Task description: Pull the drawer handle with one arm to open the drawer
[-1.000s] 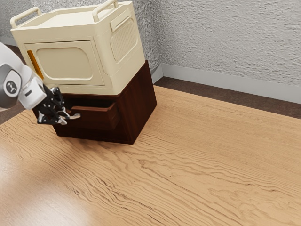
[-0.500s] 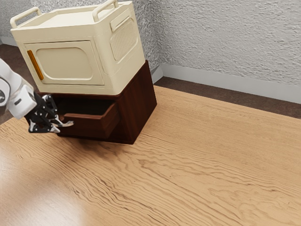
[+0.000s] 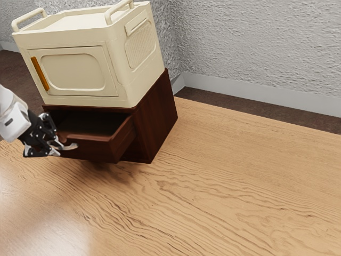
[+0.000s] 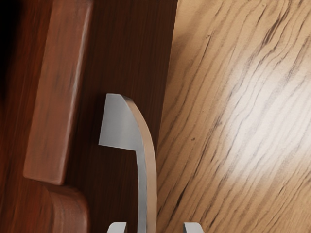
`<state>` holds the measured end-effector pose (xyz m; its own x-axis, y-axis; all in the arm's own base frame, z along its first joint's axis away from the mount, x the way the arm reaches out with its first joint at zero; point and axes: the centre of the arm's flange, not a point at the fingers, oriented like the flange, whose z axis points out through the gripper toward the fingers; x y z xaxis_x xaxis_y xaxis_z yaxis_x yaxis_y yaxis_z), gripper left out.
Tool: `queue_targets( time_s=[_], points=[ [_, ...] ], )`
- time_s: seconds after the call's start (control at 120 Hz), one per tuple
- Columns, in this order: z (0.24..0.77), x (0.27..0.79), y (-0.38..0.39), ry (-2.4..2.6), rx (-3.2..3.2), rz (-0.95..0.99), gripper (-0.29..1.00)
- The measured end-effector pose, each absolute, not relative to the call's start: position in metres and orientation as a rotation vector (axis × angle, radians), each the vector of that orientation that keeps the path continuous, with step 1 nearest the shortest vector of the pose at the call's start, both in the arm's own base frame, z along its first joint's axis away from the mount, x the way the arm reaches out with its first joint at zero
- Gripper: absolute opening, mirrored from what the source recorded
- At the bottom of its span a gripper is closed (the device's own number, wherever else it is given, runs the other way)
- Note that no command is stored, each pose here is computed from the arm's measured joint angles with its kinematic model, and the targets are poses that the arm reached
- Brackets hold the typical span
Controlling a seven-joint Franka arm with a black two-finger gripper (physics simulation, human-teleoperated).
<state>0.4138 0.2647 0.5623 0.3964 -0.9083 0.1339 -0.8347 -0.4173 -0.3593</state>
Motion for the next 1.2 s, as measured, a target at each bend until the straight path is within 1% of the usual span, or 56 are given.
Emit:
queue_targets(
  time_s=[0.833,0.867,0.917,1.025,1.108,1.2],
  points=[
    [0.563,0.381,0.248,1.554,-2.402,-0.465,0.09],
    [0.569,0.376,0.25,1.544,-2.398,-0.475,0.12],
    [0.581,0.367,0.253,1.525,-2.39,-0.497,0.23],
    [0.65,0.346,0.263,1.486,-2.347,-0.551,0.42],
    [0.693,0.337,0.263,1.52,-2.35,-0.54,0.51],
    [0.705,0.325,0.262,1.564,-2.388,-0.483,0.58]
  ],
)
